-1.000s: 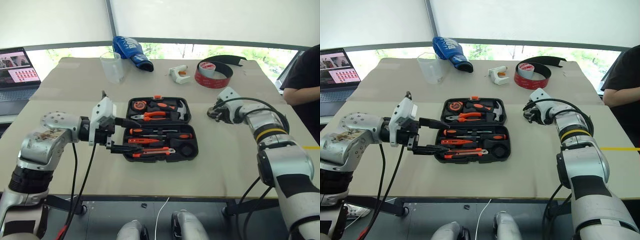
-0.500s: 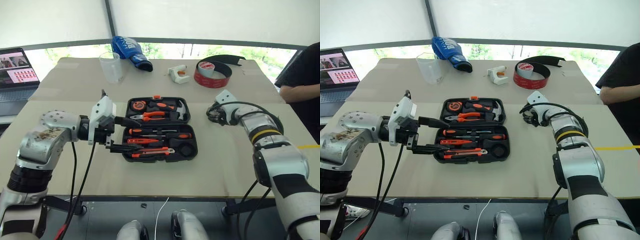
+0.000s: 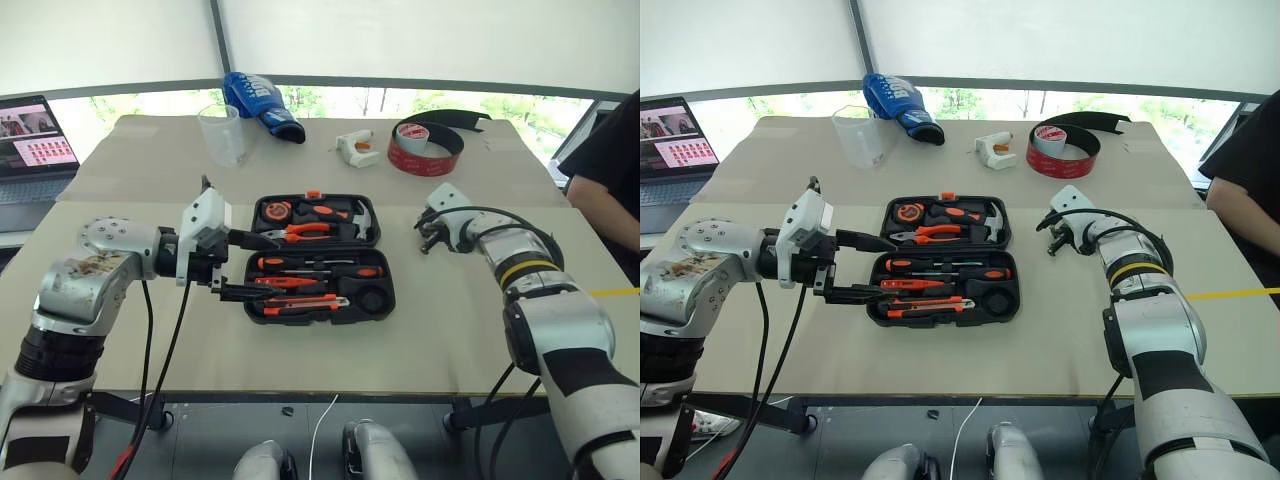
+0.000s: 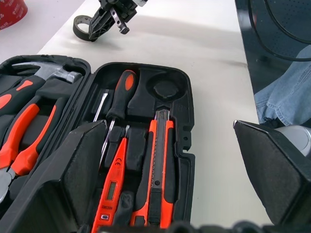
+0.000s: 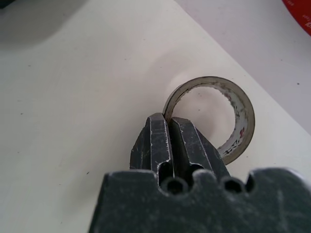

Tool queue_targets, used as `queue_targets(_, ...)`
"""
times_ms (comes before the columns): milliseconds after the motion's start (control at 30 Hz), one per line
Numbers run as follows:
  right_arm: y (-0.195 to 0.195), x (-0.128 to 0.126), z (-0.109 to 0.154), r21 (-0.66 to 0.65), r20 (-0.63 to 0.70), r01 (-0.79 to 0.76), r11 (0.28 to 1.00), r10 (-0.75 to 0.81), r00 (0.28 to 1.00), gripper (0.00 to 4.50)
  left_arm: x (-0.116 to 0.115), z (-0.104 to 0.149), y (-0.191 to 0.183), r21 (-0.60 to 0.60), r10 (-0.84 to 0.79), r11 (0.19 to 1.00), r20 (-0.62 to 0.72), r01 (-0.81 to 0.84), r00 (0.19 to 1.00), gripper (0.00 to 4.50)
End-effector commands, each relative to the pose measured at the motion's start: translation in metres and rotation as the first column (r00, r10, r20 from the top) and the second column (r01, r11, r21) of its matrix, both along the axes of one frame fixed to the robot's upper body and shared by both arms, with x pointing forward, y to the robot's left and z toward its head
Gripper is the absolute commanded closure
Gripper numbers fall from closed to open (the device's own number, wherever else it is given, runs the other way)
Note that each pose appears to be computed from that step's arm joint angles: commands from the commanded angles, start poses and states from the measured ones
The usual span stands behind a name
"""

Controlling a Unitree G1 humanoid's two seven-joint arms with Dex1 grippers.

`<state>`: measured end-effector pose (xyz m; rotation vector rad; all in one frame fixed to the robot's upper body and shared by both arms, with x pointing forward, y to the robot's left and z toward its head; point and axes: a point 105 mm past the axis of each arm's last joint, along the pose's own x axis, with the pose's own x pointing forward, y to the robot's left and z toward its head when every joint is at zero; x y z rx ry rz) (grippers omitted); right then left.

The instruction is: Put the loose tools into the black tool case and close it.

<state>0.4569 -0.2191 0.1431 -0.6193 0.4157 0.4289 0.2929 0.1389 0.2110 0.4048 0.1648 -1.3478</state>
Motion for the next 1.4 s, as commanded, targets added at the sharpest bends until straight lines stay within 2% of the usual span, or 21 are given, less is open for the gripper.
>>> queue_targets(33,0.005,0.001,0.041,0.071,0.087,-0.114,0.991,0.108,0.99,4.48,-0.008,0.004,-0.003,0.015,-0.032,0.999,0.016,0.031,0.999,0.0)
queue_targets(167,0.036,-0.018,0.06,0.169,0.03,-0.378,0.91,0.379,0.925,4.48,-0.019,-0.004,-0.005,0.042,-0.081,0.996,-0.016,0.081,0.997,0.0)
queue_targets(267,0.065,-0.061,0.063,0.208,-0.046,-0.612,0.763,0.632,0.773,4.48,-0.029,-0.011,-0.006,0.078,-0.132,0.988,-0.039,0.135,0.991,0.0)
queue_targets(367,0.088,-0.108,0.055,0.205,-0.101,-0.728,0.654,0.754,0.649,4.48,-0.032,-0.017,-0.007,0.103,-0.163,0.981,-0.042,0.166,0.986,0.0)
queue_targets(500,0.107,-0.156,0.038,0.187,-0.168,-0.799,0.571,0.82,0.547,4.48,-0.033,-0.023,-0.009,0.123,-0.18,0.975,-0.035,0.183,0.983,0.0)
queue_targets(633,0.108,-0.169,0.022,0.119,-0.215,-0.81,0.574,0.811,0.543,4.48,-0.034,-0.024,-0.011,0.119,-0.185,0.975,-0.029,0.187,0.982,0.0)
queue_targets(767,0.099,-0.161,0.011,0.053,-0.232,-0.783,0.62,0.77,0.594,4.48,-0.033,-0.025,-0.012,0.113,-0.179,0.977,-0.027,0.181,0.984,0.0)
queue_targets(967,0.099,-0.157,0.005,0.028,-0.238,-0.777,0.628,0.76,0.605,4.48,-0.032,-0.026,-0.011,0.114,-0.168,0.979,-0.021,0.169,0.986,0.0)
queue_targets(1033,0.099,-0.155,0.002,0.018,-0.243,-0.777,0.63,0.756,0.607,3.75,-0.031,-0.025,-0.012,0.111,-0.164,0.98,-0.016,0.165,0.986,0.0)
queue_targets(1100,0.099,-0.155,-0.001,0.015,-0.251,-0.78,0.626,0.757,0.603,3.24,-0.03,-0.024,-0.012,0.11,-0.161,0.981,-0.011,0.162,0.987,0.0)
queue_targets(1267,0.102,-0.156,0.002,0.022,-0.244,-0.784,0.62,0.764,0.598,1.45,-0.029,-0.023,-0.011,0.11,-0.154,0.982,-0.006,0.154,0.988,0.0)
queue_targets(1300,0.102,-0.158,0.005,0.038,-0.238,-0.784,0.619,0.768,0.595,1.21,-0.028,-0.023,-0.011,0.109,-0.152,0.982,-0.005,0.152,0.988,0.0)
queue_targets(1400,0.103,-0.159,0.013,0.057,-0.215,-0.782,0.62,0.773,0.597,1.2,-0.027,-0.023,-0.01,0.106,-0.143,0.984,-0.003,0.142,0.99,0.0)
